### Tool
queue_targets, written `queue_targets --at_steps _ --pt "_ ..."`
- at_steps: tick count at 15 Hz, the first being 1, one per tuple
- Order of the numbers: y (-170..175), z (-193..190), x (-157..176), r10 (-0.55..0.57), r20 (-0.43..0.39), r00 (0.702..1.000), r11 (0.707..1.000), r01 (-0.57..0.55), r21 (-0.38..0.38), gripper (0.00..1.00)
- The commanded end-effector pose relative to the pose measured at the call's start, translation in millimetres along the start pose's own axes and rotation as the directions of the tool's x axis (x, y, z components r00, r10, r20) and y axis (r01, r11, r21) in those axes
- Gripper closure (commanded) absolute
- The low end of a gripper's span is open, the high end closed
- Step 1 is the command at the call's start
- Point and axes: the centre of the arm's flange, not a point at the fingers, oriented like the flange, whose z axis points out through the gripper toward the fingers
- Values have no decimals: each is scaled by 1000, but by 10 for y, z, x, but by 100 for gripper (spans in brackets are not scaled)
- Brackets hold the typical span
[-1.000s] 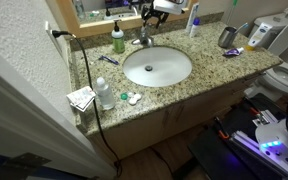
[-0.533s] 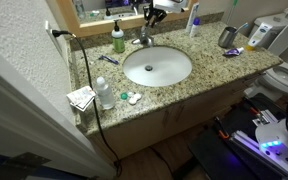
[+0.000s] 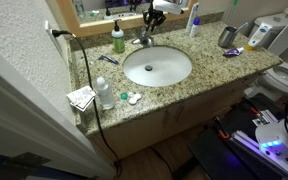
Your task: Close the tap
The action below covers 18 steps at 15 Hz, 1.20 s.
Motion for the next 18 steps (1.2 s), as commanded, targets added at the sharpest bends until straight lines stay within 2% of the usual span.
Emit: queue_targets --at_steps 1,8,13,14,16,18 --pt "11 174 -45 -1 173 985 999 8 -43 93" --pt "49 513 145 45 261 964 994 -17 -109 93" --pt "144 734 414 71 320 945 991 -30 -133 93" --pt "191 716 488 82 325 942 989 -36 -145 45" --pt "282 649 548 92 366 926 985 -31 -170 39" --pt "390 586 570 70 412 909 986 1 -169 25"
